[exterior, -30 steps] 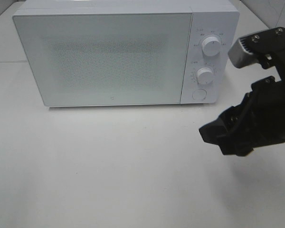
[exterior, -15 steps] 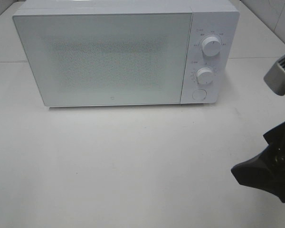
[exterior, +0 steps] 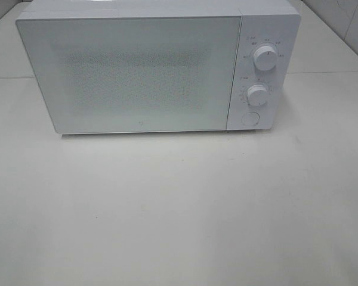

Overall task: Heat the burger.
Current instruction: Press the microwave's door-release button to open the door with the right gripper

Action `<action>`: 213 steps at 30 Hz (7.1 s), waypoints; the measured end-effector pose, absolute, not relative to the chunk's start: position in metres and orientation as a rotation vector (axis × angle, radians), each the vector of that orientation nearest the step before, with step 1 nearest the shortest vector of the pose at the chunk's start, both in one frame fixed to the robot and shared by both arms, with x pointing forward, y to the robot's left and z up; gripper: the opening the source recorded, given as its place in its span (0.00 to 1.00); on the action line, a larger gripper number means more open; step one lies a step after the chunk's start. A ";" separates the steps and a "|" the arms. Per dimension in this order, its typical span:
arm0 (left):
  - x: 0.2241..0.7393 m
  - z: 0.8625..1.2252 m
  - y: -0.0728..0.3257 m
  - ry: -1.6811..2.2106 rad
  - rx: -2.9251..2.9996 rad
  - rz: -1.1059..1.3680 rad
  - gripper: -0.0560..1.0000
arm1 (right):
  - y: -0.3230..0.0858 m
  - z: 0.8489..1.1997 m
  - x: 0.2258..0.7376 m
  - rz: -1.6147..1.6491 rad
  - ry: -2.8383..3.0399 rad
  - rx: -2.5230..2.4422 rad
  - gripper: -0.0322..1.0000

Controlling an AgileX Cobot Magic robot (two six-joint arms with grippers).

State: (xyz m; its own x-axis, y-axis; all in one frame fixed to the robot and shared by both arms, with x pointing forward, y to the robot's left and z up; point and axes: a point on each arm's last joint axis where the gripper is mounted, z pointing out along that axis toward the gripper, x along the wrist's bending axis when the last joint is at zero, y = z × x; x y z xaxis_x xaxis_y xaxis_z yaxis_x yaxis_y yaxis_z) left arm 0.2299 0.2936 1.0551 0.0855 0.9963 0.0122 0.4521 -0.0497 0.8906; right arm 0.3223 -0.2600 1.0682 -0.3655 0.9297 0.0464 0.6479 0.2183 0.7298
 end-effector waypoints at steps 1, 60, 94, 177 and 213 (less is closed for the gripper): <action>0.230 1.055 0.294 1.466 1.609 0.911 0.98 | -0.260 1.068 0.322 0.950 2.096 1.460 0.79; 0.230 1.055 0.294 1.466 1.609 0.911 0.98 | -0.300 1.075 0.258 1.114 1.497 1.481 0.77; 0.230 1.055 0.294 1.466 1.609 0.911 0.98 | -0.275 1.045 0.425 1.124 1.547 1.460 0.77; 0.230 1.055 0.294 1.466 1.609 0.911 0.98 | -0.174 0.880 0.532 1.711 0.105 2.648 0.03; 0.230 1.055 0.294 1.466 1.609 0.911 0.98 | -0.178 0.867 0.574 1.762 0.020 2.582 0.03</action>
